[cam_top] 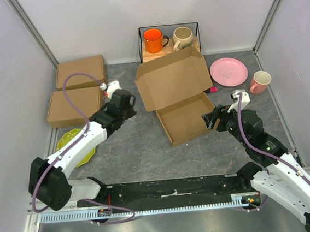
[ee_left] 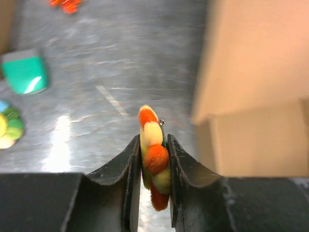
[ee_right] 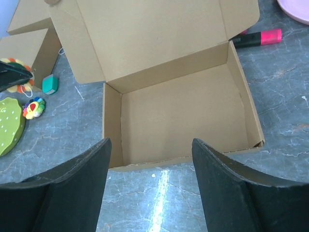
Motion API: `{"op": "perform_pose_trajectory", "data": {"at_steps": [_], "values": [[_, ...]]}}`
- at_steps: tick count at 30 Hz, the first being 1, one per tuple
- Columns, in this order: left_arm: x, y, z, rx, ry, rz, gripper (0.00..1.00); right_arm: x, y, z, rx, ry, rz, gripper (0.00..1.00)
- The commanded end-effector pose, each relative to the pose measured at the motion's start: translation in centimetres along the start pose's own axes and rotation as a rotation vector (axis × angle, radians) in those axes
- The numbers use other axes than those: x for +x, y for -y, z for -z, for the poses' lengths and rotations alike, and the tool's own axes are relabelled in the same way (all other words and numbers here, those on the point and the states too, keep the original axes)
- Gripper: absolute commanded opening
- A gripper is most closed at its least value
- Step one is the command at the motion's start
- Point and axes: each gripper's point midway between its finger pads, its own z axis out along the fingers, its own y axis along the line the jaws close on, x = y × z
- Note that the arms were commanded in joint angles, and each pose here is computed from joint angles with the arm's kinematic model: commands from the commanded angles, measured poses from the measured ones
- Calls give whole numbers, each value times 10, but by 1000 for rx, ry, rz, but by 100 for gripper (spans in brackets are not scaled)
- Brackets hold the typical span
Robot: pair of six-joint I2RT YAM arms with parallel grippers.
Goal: Fold the paper box
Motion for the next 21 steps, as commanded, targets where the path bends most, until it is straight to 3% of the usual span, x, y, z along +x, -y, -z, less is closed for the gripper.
{"op": "perform_pose_trajectory", "data": {"at_steps": [1,5,8,13,21], "values": [[-19,73,63,110,155,-207,23,-31,-13,11,-31,67,0,75],[-3,125,98,185,211,-378,23,-43,-9,21,-3,92,21,76],[18,153,100,188,218,-539,23,-52,-6,29,19,112,34,75],[47,190,74,145,188,-786,22,-64,-3,38,44,128,47,76],[61,228,33,57,224,-1003,26,-74,11,57,123,143,57,76]]}}
